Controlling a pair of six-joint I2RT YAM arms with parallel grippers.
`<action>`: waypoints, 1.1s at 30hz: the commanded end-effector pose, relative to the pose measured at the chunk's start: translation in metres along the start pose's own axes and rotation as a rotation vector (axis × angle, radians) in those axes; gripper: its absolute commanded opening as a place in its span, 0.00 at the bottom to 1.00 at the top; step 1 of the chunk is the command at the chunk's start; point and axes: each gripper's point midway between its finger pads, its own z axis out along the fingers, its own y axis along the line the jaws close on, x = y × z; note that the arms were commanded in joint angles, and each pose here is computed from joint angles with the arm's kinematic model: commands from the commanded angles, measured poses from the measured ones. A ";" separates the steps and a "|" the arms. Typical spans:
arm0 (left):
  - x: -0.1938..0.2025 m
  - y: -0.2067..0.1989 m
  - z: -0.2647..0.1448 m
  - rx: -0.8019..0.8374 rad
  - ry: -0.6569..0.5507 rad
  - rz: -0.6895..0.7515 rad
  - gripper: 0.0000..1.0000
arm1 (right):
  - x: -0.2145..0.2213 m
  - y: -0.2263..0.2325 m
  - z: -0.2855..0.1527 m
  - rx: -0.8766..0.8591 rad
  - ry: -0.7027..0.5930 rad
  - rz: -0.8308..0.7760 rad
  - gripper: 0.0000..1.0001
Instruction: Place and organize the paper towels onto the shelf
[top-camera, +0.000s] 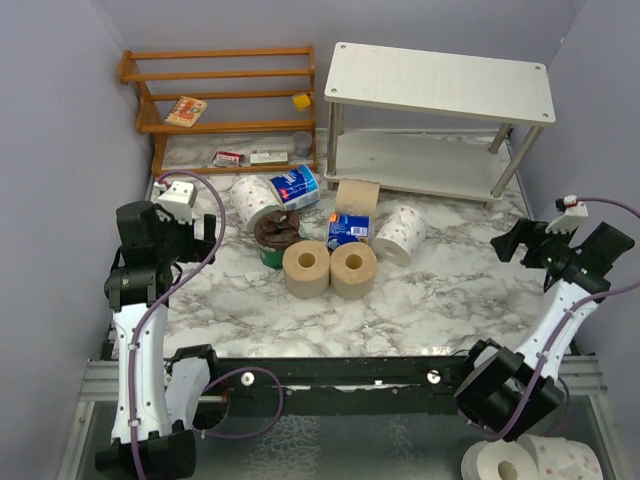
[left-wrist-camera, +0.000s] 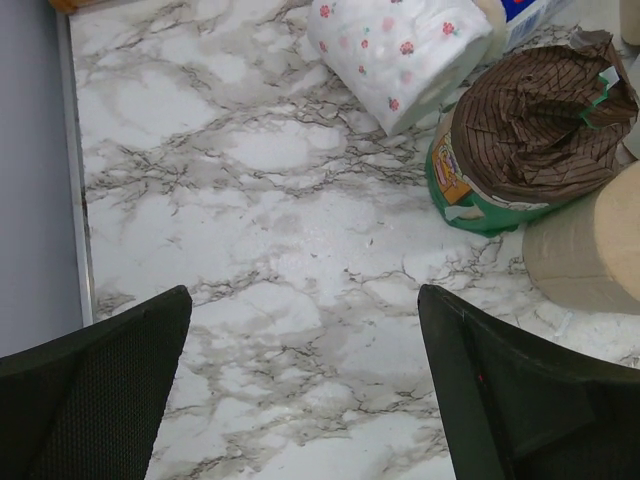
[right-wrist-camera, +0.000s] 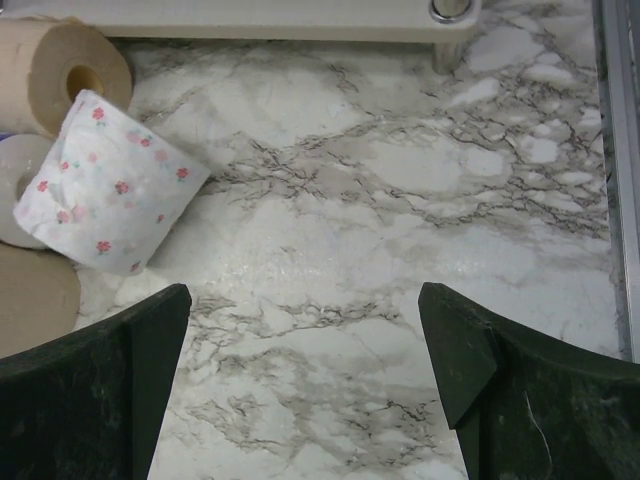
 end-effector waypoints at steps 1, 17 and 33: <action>-0.007 0.004 -0.006 -0.030 -0.051 0.009 0.99 | -0.041 0.033 -0.020 -0.124 -0.089 -0.155 1.00; 0.004 0.020 0.009 -0.099 0.015 -0.022 0.95 | -0.032 0.140 0.042 -0.186 0.299 -0.580 0.94; -0.007 0.032 -0.018 -0.205 -0.122 -0.033 0.97 | 0.032 0.191 0.048 -0.393 0.295 -0.844 0.95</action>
